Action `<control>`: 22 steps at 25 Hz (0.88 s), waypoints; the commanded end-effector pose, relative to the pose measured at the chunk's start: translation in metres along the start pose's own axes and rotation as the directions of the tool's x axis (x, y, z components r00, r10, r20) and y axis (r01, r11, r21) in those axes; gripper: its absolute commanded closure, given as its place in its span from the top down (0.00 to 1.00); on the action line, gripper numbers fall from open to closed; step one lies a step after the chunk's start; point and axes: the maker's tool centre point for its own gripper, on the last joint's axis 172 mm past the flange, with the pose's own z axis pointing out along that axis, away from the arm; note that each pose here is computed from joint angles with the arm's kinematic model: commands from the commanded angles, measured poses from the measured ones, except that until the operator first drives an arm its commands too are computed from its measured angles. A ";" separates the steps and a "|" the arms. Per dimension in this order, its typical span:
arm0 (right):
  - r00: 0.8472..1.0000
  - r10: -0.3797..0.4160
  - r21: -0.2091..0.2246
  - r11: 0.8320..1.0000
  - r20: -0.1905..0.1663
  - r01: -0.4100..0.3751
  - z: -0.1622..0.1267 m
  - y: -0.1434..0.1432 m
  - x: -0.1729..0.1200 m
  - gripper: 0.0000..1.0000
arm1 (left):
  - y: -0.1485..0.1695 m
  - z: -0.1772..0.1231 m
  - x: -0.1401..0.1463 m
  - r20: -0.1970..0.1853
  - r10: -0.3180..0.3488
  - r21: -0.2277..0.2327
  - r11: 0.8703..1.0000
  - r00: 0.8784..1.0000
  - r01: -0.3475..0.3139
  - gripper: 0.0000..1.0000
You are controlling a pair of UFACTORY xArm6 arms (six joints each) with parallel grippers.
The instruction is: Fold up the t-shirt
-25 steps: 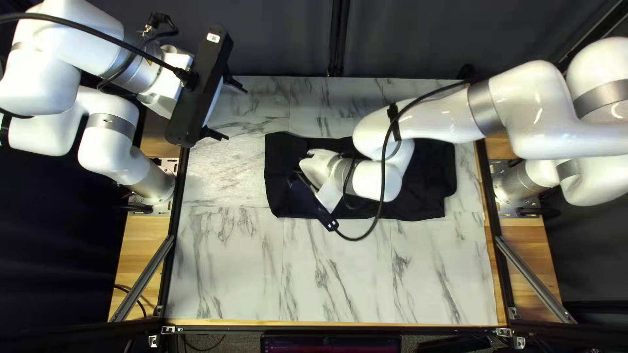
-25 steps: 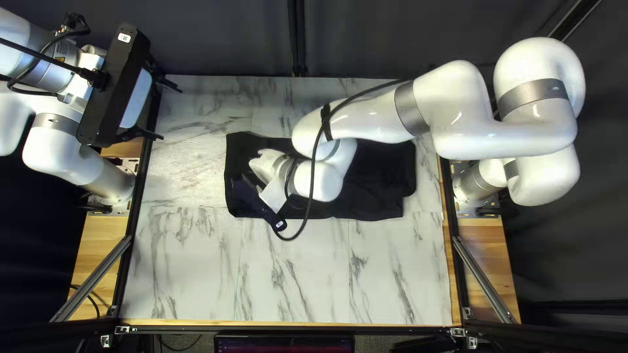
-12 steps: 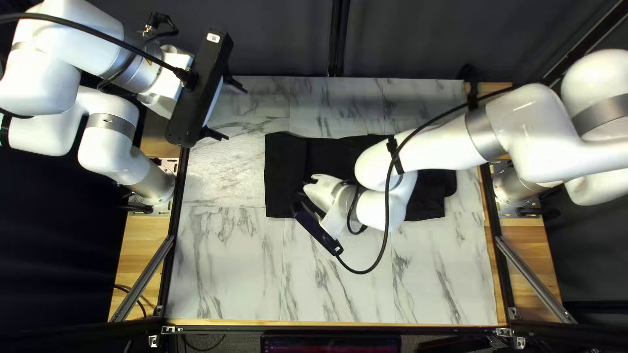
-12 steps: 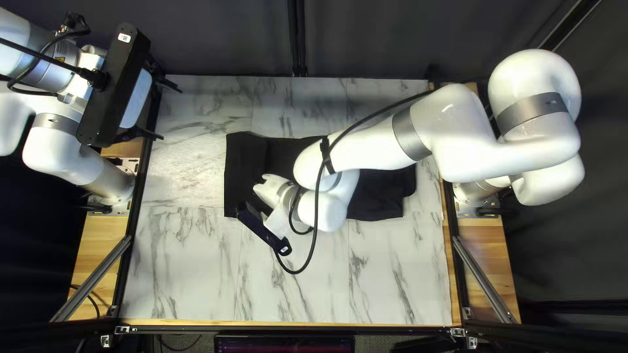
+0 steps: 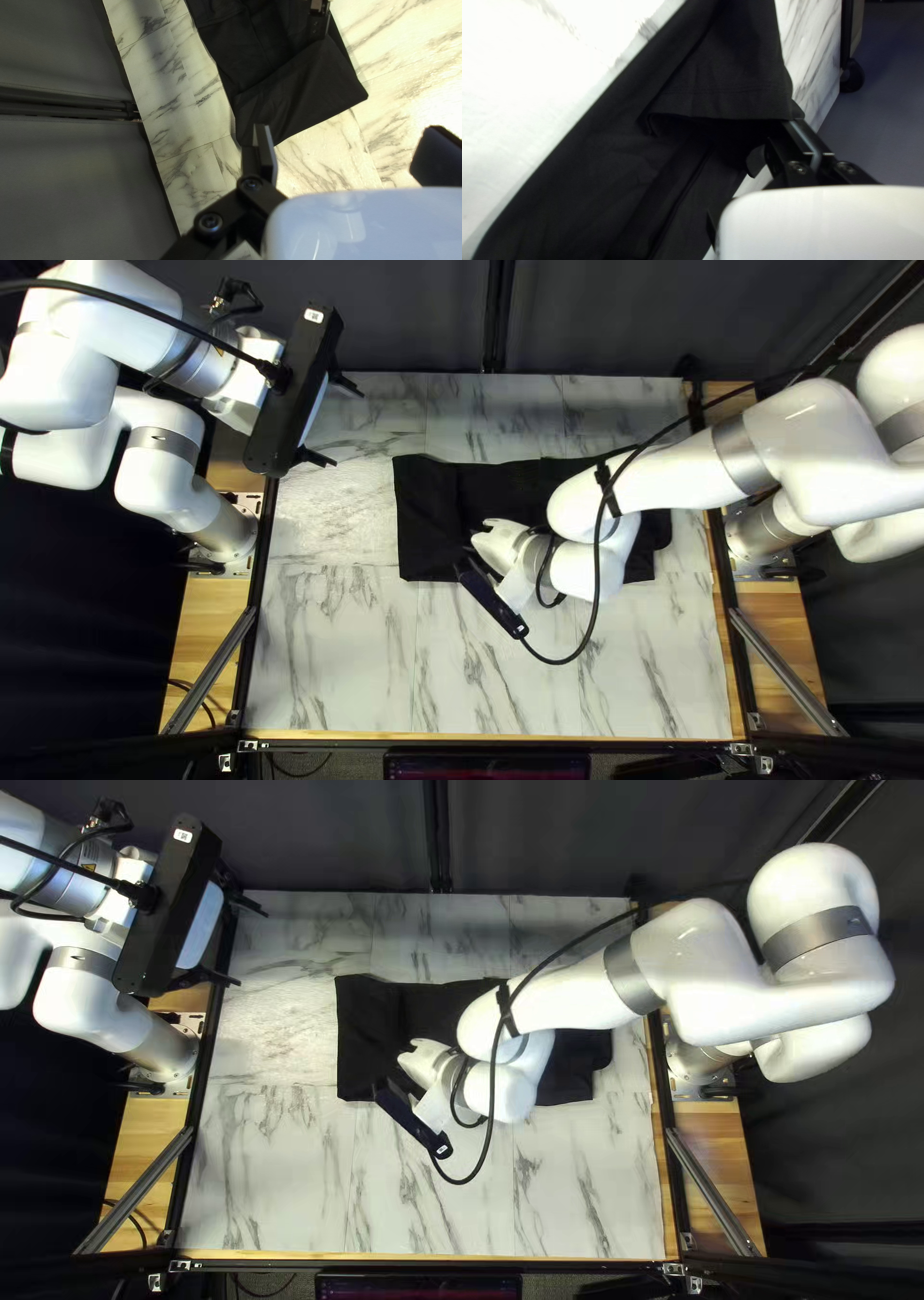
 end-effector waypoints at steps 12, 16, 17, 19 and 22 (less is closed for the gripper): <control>0.999 0.022 0.024 0.999 0.042 -0.023 -0.026 -0.055 0.002 0.00 | 0.000 0.000 0.000 0.000 0.000 0.000 1.000 1.000 0.000 1.00; 0.999 0.032 0.048 0.998 0.039 -0.033 -0.019 -0.077 -0.002 0.00 | 0.000 0.000 0.000 0.000 0.000 0.000 1.000 1.000 0.000 1.00; 0.999 0.034 0.054 0.998 0.038 -0.036 -0.019 -0.082 -0.004 0.00 | 0.000 0.000 0.000 0.000 0.000 0.000 1.000 1.000 0.000 1.00; 0.999 0.039 0.064 0.997 0.035 -0.041 -0.016 -0.088 -0.006 0.00 | 0.000 0.000 0.000 0.000 0.000 0.000 1.000 1.000 0.000 1.00; 0.999 0.043 0.079 0.996 0.030 -0.046 -0.011 -0.098 -0.007 0.00 | 0.000 0.000 0.000 0.000 0.000 0.000 1.000 1.000 0.000 1.00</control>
